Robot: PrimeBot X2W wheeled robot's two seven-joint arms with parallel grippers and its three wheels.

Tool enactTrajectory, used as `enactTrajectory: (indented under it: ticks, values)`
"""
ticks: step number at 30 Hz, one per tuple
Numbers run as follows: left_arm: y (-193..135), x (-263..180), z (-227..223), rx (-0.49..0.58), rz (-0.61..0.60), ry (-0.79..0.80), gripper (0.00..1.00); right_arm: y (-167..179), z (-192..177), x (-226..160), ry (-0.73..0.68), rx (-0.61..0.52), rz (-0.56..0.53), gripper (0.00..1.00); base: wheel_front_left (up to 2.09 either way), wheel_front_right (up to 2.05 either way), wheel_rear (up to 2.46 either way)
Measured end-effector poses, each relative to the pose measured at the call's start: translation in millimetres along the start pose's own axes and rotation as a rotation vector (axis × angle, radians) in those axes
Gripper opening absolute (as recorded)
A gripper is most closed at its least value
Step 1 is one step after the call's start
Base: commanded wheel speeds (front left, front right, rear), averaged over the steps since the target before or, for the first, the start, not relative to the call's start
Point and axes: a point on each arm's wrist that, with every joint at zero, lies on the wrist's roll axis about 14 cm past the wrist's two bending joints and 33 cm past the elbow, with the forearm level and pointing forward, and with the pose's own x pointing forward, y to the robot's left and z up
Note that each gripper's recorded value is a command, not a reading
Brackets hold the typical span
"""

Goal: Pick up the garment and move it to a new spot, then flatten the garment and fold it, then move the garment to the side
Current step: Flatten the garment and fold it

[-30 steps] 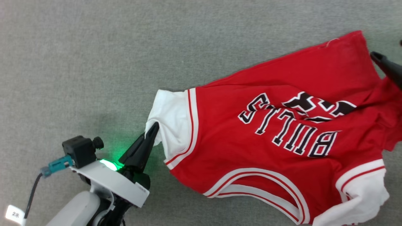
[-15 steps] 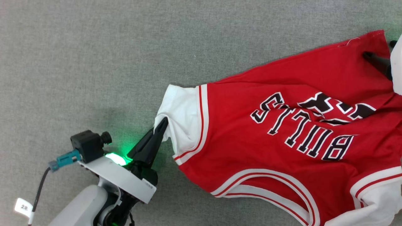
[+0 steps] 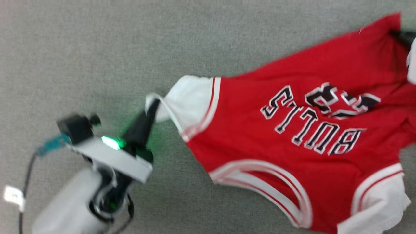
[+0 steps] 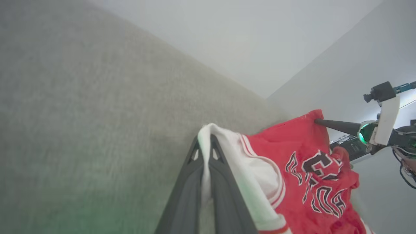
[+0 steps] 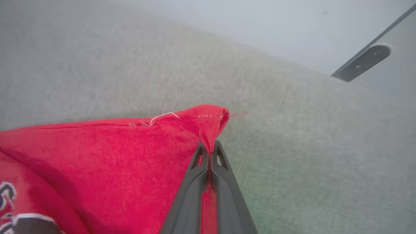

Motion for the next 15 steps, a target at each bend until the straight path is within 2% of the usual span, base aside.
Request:
enactTrajectory:
  ticks: [9,15]
  values:
    - [-36.2,66.6,109.2,0.142,-0.118,-0.187,0.0,-51.5,93.6,-40.0,-0.371,0.088,-0.15,0.0,0.0,0.0,0.0]
    - [-52.3,124.7,176.9,0.298,-0.112,-0.266,0.0,-78.2,145.5,-53.9,-0.589,0.119,-0.236,0.0,0.0,0.0,0.0]
